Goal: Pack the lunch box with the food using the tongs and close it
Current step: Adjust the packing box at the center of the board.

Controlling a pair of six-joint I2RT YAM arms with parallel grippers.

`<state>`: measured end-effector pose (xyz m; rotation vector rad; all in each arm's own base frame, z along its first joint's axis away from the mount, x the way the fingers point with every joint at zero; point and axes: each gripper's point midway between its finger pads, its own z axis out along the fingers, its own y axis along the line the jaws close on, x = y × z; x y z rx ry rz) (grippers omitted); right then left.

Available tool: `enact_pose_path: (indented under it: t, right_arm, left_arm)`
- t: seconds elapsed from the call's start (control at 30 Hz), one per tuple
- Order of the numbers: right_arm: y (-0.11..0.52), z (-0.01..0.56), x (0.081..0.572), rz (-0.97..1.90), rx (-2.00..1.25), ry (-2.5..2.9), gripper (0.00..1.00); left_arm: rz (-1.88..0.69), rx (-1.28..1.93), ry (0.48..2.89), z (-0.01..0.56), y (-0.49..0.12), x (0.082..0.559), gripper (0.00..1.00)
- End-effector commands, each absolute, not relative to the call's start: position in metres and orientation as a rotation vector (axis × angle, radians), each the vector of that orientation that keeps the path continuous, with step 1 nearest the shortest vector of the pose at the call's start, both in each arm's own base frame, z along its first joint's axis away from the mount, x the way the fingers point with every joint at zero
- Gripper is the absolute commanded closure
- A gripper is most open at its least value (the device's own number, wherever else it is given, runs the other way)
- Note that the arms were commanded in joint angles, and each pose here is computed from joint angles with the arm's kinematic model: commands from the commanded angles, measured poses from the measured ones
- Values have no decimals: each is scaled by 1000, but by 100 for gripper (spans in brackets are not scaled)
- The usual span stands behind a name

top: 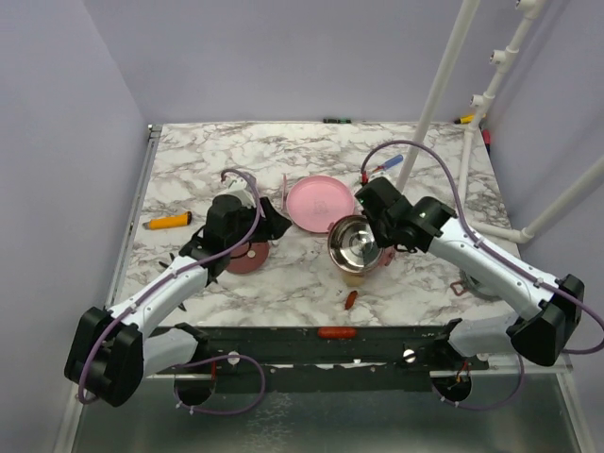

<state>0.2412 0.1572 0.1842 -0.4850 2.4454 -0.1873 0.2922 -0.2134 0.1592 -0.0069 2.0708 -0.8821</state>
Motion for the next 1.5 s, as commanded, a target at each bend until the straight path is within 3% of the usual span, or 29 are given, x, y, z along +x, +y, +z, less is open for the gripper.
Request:
enact_pose_path:
  t: [0.0, 0.53, 0.87, 1.17, 1.47]
  right_arm:
    - [195, 179, 256, 226, -481, 2437, 88]
    - [117, 168, 317, 251, -43, 2426, 86]
    - [102, 153, 327, 264, 85, 2422, 80]
    - [105, 164, 324, 296, 77, 2397, 50]
    - [114, 189, 319, 374, 35, 2334, 32]
  left_arm:
    - [-773, 5, 2122, 155, -200, 303, 42]
    - [-459, -54, 2276, 131, -172, 343, 41]
    - [-392, -97, 2341, 106, -166, 361, 37]
    - [-360, -83, 2375, 96, -166, 368, 31]
    - [-339, -65, 2454, 69, -177, 374, 27]
